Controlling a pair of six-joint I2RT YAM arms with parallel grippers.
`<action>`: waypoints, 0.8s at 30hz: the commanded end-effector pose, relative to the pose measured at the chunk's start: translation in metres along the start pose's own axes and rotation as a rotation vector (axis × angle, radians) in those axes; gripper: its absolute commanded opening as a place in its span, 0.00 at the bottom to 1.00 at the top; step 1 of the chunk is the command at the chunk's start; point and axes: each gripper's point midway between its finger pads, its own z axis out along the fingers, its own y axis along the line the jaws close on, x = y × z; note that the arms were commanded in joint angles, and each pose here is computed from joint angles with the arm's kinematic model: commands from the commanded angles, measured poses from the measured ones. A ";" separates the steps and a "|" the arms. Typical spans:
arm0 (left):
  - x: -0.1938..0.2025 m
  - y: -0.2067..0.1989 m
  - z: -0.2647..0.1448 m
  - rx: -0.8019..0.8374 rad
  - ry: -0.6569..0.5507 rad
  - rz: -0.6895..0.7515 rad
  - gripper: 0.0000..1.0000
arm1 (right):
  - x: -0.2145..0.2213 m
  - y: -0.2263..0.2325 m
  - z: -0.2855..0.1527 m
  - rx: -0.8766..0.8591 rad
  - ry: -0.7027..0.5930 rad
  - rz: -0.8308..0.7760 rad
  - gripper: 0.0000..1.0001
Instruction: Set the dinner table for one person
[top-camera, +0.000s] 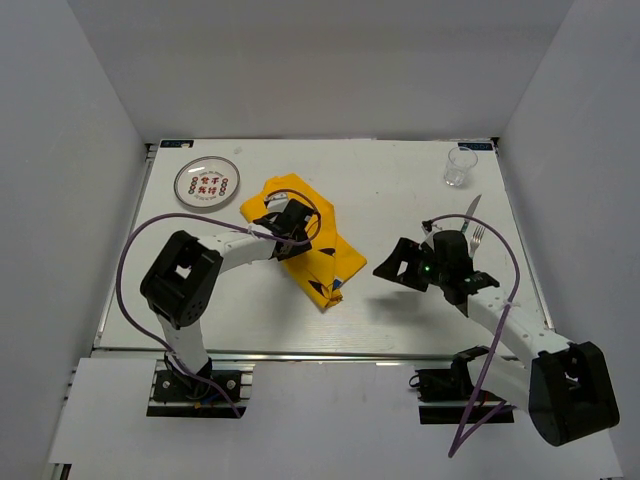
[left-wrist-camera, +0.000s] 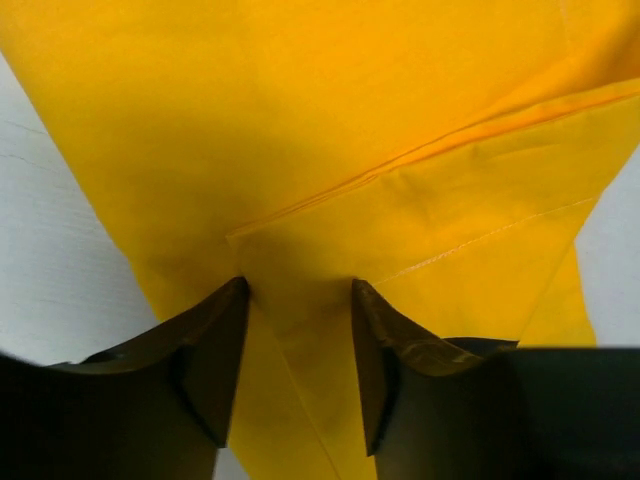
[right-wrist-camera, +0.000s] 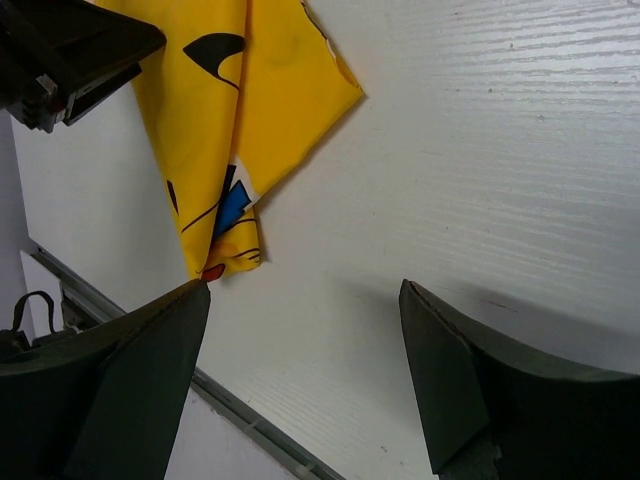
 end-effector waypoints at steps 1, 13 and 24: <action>-0.019 -0.013 -0.007 0.040 -0.053 -0.031 0.54 | -0.001 0.001 -0.001 -0.012 -0.012 -0.034 0.82; -0.027 -0.016 -0.015 0.051 -0.071 -0.021 0.00 | 0.003 0.006 0.026 -0.053 0.053 -0.027 0.78; -0.034 -0.026 -0.038 0.145 -0.083 -0.039 0.00 | 0.004 -0.010 0.081 0.072 0.088 0.095 0.65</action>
